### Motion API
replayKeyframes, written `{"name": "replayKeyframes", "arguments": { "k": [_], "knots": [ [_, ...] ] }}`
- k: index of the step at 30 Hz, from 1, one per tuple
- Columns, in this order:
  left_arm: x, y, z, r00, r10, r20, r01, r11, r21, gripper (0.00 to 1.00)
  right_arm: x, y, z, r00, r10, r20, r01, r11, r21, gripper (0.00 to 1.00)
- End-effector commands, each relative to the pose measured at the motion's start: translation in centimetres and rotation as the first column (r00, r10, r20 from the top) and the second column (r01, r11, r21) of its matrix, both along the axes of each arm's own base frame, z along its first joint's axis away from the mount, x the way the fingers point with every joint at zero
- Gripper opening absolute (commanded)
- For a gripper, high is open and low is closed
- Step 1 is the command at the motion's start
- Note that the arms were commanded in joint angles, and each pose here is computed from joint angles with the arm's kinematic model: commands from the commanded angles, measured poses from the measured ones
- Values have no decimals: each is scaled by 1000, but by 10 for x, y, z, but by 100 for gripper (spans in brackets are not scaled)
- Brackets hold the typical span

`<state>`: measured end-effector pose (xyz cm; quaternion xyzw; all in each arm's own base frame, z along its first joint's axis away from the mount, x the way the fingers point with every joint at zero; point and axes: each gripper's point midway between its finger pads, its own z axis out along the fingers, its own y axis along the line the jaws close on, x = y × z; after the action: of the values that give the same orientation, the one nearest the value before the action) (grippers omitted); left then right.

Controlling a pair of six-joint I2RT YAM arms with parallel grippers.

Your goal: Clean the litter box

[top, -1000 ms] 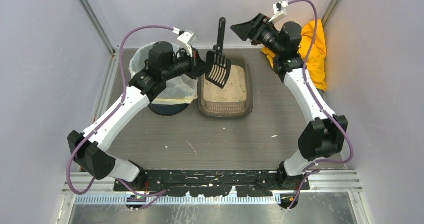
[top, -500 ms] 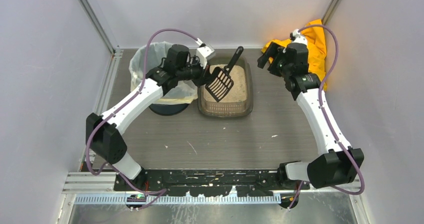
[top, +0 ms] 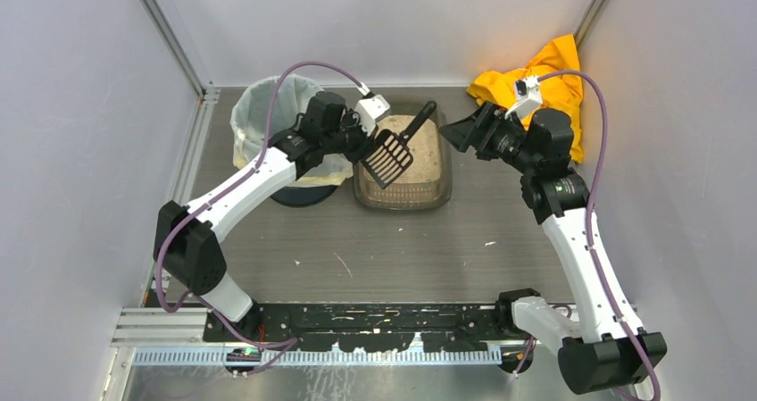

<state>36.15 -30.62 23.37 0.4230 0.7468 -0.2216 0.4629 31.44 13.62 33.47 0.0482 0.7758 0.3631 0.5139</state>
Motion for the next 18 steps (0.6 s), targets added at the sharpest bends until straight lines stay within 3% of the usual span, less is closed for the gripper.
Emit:
{"name": "replayKeyframes", "arguments": {
  "k": [1,9,13,16,18],
  "knots": [
    [8,-3,26,989,13,144,-12,1000,-5,0,-12,32,34,975,209,80,-215,973,81,76],
    [-4,-13,32,981,-22,193,25,1000,-11,0,8,49,27,965,262,31,-263,963,62,75],
    [-7,-17,26,974,-38,224,29,999,45,0,17,55,17,961,277,5,-277,959,57,75],
    [-8,-17,22,975,-43,219,30,998,61,0,20,57,10,961,278,-9,-277,960,46,69],
    [-10,-19,23,975,-48,219,37,998,56,0,22,56,8,962,271,-10,-271,962,35,59]
  ]
}}
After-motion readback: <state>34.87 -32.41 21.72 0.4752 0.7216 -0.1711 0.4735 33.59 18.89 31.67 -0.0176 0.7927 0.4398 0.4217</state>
